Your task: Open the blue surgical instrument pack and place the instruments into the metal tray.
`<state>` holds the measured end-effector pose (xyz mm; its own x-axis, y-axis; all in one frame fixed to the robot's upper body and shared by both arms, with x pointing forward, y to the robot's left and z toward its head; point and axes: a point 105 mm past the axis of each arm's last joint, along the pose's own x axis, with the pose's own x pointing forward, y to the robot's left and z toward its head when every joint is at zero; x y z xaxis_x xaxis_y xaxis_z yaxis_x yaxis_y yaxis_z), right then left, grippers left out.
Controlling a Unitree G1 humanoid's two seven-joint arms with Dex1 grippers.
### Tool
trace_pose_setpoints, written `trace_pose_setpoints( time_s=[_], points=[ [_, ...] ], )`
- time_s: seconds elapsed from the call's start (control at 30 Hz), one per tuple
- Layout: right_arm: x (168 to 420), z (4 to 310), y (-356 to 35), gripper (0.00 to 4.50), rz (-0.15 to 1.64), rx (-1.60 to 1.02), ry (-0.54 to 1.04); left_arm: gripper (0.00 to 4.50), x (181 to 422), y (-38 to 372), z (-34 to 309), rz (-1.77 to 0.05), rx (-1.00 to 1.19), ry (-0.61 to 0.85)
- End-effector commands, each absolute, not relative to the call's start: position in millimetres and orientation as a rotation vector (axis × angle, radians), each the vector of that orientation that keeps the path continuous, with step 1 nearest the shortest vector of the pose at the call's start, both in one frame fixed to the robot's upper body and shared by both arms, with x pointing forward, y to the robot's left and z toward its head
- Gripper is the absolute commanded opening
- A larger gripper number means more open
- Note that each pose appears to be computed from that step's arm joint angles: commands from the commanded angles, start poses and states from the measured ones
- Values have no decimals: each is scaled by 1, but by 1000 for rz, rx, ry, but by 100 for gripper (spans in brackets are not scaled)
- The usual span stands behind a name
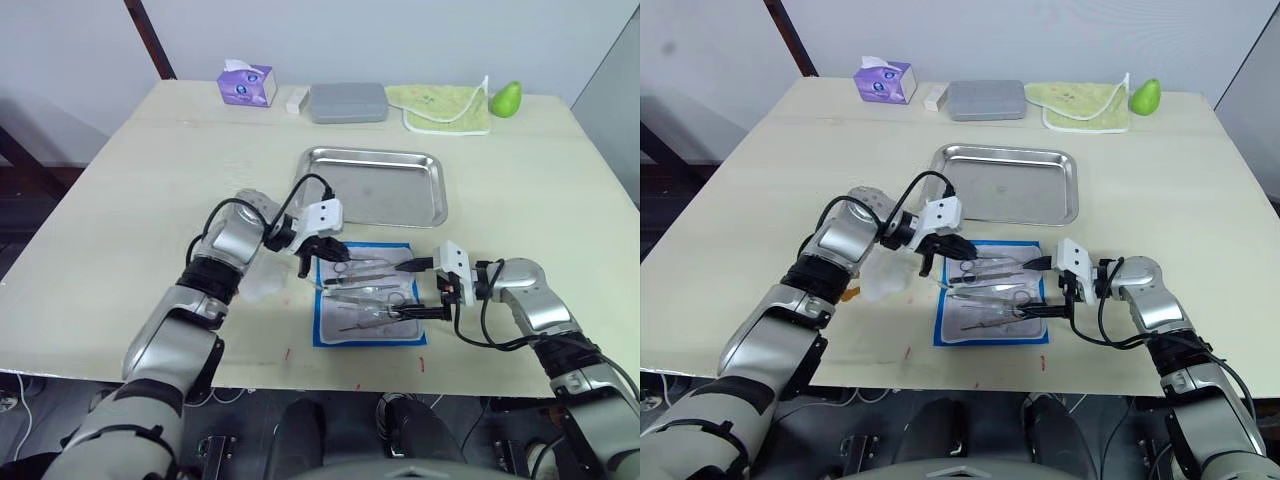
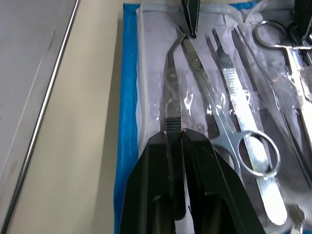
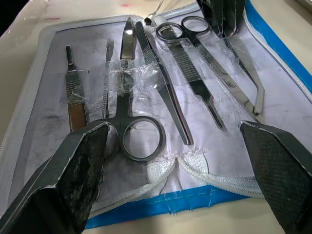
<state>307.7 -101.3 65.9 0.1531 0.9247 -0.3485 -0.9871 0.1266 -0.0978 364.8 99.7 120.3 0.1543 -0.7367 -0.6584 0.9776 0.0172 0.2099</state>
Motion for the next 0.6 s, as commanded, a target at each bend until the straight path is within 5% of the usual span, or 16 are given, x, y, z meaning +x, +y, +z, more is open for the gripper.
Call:
trace_pose_setpoints(
  time_s=[0.03,0.6],
  points=[
    [291,17,-107,450,1404,-361,452,2,373,106,139,-1345,756,393],
    [290,13,-106,450,1400,-363,479,2,370,111,150,-1351,758,436]
  ],
)
